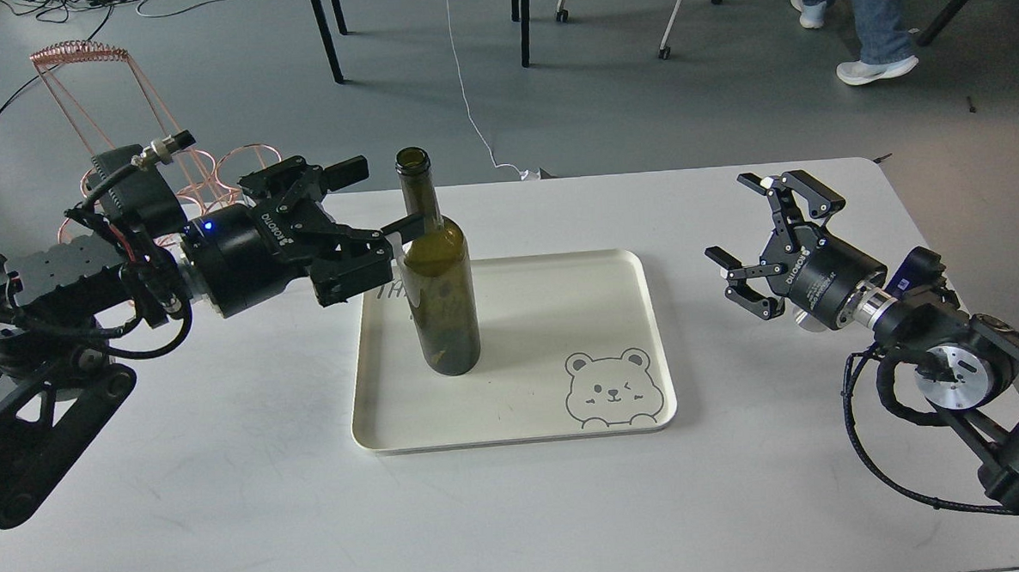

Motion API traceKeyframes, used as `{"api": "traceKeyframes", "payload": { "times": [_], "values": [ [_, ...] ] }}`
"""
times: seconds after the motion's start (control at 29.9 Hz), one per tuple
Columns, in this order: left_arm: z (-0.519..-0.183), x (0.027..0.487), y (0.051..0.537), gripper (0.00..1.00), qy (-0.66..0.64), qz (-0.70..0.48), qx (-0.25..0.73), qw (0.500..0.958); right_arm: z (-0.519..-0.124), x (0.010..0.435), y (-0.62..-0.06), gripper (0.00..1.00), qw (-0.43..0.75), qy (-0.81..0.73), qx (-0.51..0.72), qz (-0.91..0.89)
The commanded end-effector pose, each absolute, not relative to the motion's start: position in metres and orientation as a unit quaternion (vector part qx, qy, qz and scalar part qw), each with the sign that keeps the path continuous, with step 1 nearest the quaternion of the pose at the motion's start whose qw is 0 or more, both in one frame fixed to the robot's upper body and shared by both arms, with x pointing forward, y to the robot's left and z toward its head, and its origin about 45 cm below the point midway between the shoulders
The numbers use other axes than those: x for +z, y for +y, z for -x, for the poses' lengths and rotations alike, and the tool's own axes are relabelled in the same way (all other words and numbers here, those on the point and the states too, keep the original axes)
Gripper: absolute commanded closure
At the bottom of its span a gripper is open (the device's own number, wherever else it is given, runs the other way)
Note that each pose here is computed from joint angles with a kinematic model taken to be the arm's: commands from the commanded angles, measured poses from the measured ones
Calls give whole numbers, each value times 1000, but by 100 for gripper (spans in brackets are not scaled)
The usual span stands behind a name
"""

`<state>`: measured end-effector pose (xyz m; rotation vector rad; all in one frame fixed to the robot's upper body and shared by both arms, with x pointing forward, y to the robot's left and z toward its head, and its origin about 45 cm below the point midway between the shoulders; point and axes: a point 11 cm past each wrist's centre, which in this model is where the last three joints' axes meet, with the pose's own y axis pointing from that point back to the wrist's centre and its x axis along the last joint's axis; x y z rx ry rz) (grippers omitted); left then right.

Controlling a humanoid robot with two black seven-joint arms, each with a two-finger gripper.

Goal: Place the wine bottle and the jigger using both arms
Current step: 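Reach the left gripper to the wine bottle neck, then close the left gripper on the bottle neck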

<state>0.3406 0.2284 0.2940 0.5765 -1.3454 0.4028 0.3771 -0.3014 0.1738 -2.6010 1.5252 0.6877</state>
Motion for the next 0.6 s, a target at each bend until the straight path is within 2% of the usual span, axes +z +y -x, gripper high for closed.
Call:
{"api": "traceKeyframes", "payload": {
  "times": [0.0,0.17,0.57],
  "values": [
    [-344,294,223,2,-609,-256,183,728,-376,173,-302,1,26,494,224,840],
    [-347,291,214,4,-607,-250,180,733,-376,173,-301,1,25,494,224,840],
    [-359,293,195,17,-611,-235,175,735,-375,171,-299,1,28,492,227,840]
  ]
}}
